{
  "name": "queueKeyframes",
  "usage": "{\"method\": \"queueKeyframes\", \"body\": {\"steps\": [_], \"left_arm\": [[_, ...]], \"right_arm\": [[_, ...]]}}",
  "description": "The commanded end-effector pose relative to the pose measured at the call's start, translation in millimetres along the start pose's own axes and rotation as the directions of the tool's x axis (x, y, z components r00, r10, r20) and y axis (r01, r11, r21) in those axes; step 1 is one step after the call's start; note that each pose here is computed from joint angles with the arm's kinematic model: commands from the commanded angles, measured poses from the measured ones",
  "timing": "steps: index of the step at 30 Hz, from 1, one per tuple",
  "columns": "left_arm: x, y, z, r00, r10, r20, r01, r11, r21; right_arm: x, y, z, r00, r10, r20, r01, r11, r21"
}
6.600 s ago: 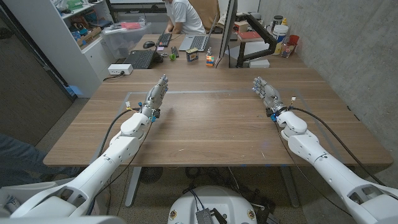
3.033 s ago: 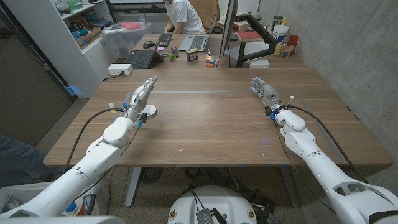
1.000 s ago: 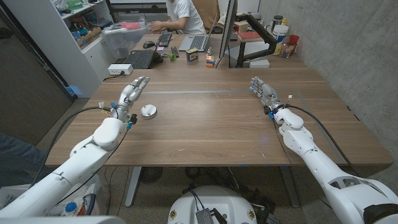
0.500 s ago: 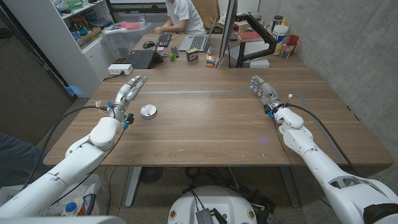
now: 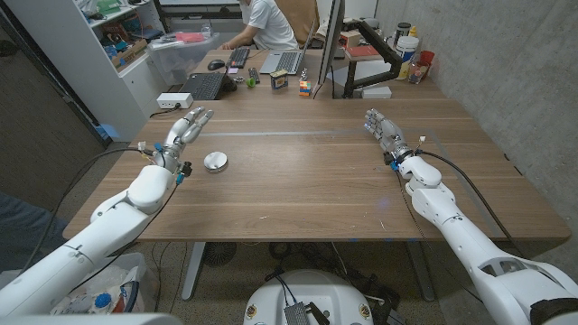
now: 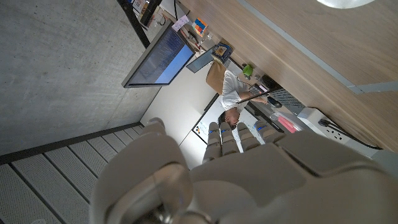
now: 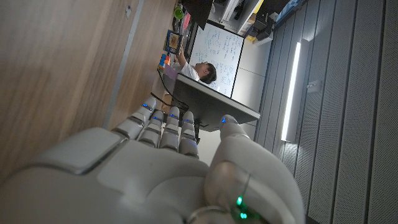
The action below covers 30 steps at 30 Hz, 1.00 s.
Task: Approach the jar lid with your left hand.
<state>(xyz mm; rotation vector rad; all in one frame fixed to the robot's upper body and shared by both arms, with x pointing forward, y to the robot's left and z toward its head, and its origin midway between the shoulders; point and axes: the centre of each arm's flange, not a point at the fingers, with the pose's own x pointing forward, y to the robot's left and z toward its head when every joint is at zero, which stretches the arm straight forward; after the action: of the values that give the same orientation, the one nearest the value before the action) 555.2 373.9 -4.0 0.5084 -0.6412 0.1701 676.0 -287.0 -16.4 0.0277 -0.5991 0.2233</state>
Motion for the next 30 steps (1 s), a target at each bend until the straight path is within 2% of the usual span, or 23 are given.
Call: {"method": "queueKeyframes", "body": {"steps": [1, 18, 25, 30], "left_arm": [[6.4, -0.7, 5.7, 1.000, -0.013, -0.016, 0.015, 0.994, 0.112], [-1.9, 8.0, 16.6, 0.999, -0.007, -0.044, 0.017, 0.969, 0.248], [-7.3, 9.3, 23.0, 0.999, 0.022, -0.038, -0.006, 0.931, 0.364], [-8.7, 11.0, 23.7, 0.999, 0.030, -0.039, -0.012, 0.920, 0.393]], "right_arm": [[-4.4, -0.6, -2.2, 1.000, -0.009, -0.004, 0.009, 1.000, 0.000], [-1.2, -1.5, -0.3, 1.000, -0.005, -0.003, 0.005, 1.000, -0.003], [0.5, -0.5, -1.4, 1.000, -0.002, -0.008, 0.002, 1.000, -0.003], [1.2, 0.3, -2.4, 1.000, -0.001, -0.012, 0.001, 1.000, -0.003]]}}
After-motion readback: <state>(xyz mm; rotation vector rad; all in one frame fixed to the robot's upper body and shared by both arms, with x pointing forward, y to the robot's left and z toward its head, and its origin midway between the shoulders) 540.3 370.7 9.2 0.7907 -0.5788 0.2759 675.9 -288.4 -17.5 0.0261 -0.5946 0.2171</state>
